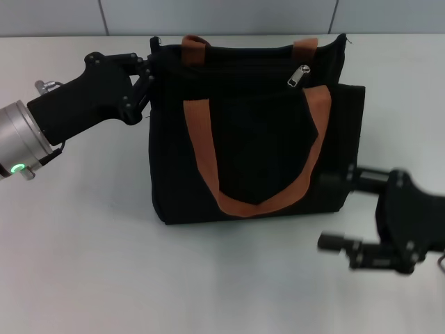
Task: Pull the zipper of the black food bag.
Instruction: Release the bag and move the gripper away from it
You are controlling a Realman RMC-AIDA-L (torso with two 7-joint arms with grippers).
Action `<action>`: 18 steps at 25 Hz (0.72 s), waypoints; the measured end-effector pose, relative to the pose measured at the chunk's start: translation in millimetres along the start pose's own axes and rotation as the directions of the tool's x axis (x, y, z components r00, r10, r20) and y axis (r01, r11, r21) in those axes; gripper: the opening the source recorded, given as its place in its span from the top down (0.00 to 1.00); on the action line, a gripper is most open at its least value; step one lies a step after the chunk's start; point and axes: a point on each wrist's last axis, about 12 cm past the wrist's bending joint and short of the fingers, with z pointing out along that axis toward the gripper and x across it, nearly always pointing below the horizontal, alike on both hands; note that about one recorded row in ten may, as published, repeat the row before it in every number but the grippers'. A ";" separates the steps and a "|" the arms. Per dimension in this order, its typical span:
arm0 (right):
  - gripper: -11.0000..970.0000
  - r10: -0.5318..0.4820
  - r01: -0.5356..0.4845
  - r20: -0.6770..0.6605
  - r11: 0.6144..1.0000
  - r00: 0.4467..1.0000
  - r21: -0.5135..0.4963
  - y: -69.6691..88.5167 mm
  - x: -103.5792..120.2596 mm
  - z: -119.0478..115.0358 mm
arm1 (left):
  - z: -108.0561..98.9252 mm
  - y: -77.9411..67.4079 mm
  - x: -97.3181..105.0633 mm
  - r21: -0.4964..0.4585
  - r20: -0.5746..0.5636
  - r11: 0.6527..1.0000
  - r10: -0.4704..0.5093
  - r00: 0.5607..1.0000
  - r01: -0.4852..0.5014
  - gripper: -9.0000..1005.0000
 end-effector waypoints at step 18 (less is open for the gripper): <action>0.17 -0.004 0.014 -0.184 0.999 0.983 0.049 7.6 42.8 12.3 | -5.7 0.4 3.9 -0.022 -0.020 0.999 -0.026 0.999 0.026 0.86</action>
